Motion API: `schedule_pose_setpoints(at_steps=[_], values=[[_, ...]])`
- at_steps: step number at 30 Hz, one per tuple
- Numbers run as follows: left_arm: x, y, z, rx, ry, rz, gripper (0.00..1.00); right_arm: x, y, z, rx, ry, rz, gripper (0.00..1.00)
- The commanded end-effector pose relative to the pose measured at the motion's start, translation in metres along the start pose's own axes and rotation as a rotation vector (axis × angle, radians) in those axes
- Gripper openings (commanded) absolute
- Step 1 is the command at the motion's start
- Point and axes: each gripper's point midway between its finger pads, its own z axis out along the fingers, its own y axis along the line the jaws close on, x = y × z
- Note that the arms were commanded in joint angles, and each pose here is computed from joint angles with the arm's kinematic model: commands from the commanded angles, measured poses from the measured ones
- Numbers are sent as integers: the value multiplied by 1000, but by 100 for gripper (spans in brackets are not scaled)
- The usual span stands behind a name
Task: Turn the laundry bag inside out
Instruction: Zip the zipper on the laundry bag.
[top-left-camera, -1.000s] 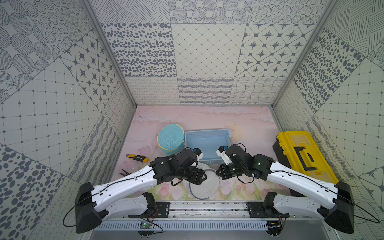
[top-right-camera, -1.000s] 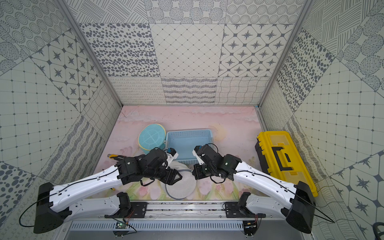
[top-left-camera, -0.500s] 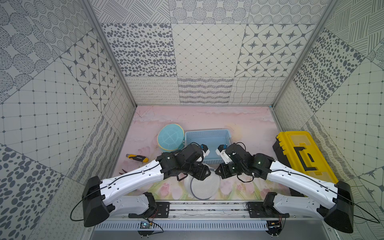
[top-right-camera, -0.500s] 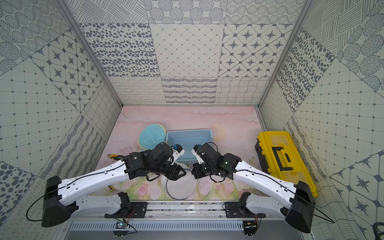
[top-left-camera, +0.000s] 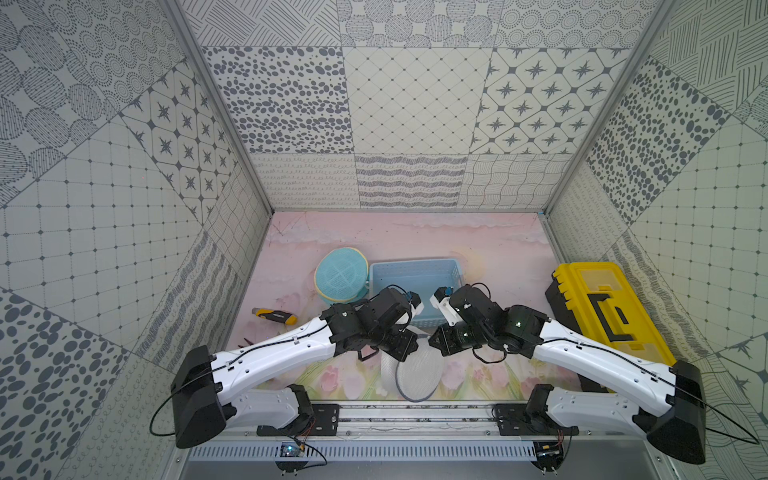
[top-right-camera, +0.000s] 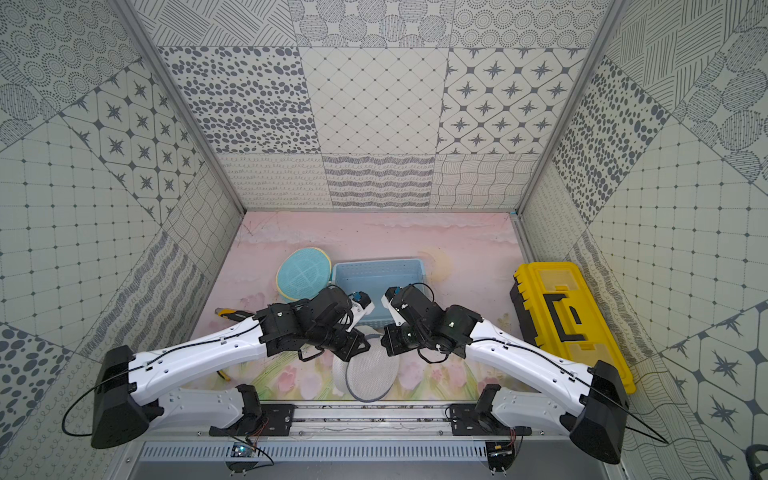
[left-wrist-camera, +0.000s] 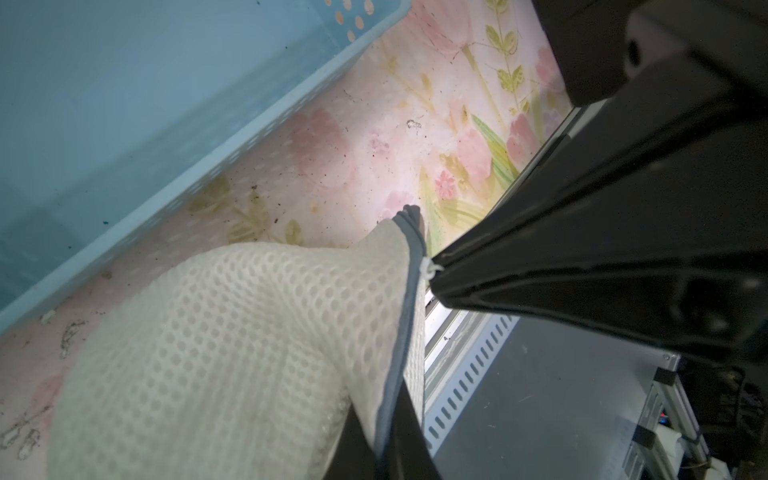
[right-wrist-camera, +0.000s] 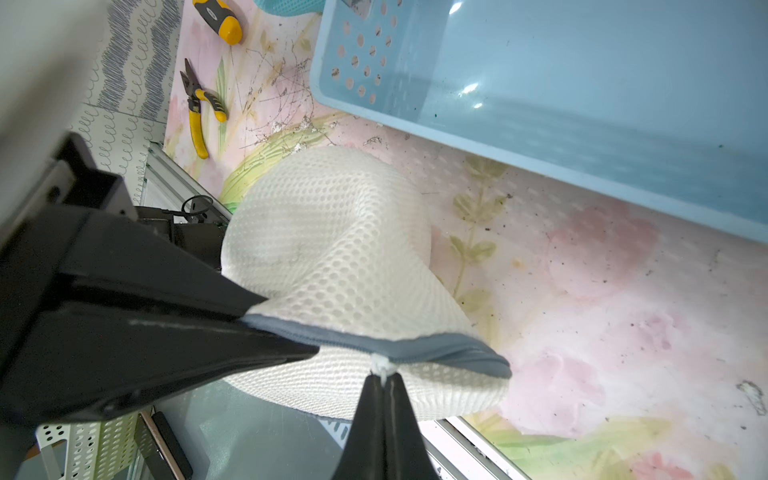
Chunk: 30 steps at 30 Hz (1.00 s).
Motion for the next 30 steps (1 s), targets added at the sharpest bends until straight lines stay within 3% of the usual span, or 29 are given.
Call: schedule_pose_setpoints(at_steps=[1,22,26,30], values=[[-8,-7,-1,36,-37,21,0,-4,-4,0,17,-29,17,0],[7,8,-16,11,-74,-55,0,23,-66,10,96,6,179,0],[28,15,-10,-5,33,-105,42,13,-46,3,31,3,126,0],[32,17,-29,-30,21,-88,63,11,-30,2,5,28,76,0]])
